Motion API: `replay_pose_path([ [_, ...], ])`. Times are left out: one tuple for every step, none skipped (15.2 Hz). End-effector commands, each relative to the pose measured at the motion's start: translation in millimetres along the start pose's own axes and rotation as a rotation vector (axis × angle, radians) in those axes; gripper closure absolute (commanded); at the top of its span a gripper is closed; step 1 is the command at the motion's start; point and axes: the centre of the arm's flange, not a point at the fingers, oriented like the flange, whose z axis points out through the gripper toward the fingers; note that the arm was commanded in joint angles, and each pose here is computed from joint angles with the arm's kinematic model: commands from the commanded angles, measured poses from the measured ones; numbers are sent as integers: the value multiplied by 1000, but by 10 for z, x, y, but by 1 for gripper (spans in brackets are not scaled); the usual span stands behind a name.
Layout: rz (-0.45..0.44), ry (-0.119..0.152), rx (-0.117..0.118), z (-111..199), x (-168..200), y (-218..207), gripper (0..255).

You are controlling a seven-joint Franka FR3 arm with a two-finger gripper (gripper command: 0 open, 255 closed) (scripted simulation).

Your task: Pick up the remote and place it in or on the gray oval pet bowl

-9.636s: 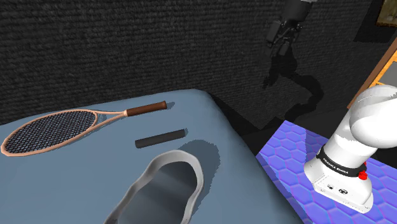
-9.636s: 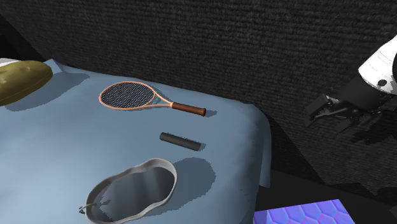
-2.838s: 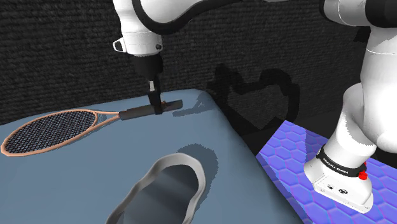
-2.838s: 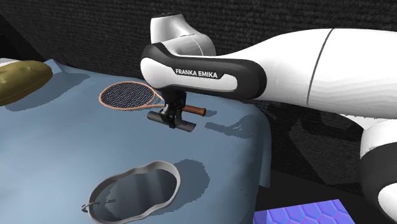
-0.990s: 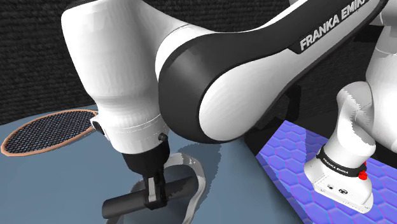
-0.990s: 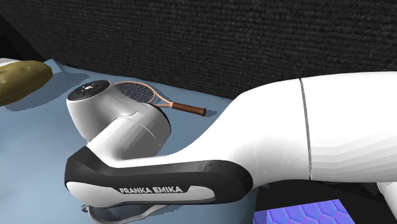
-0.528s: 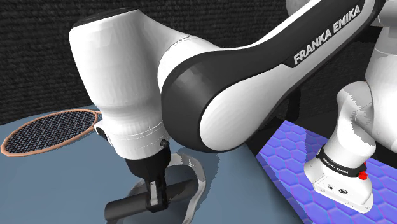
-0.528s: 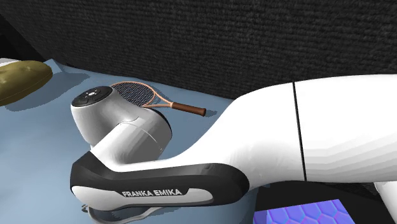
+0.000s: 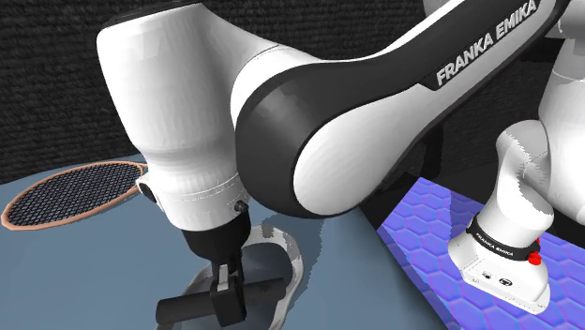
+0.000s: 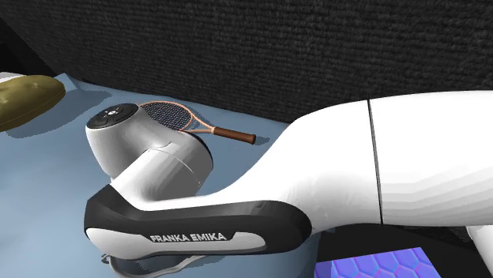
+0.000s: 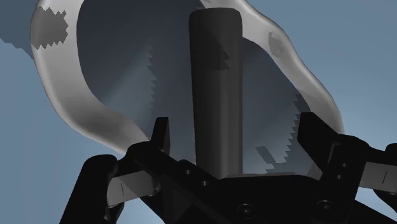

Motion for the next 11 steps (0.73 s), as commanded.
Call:
replay_pose_path([
  [0,0,0,-201,-2,1,0],
  [0,0,0,-333,-2,1,0],
  [0,0,0,-437,-2,1,0],
  [0,0,0,-437,-2,1,0],
  [0,0,0,-437,-3,1,0],
  [0,0,0,-437,-2,1,0],
  [0,0,0,-437,-2,1,0],
  [0,0,0,-437,-2,1,0],
  [0,0,0,-437,-2,1,0],
  [0,0,0,-437,-2,1,0],
  [0,0,0,-437,-2,1,0],
])
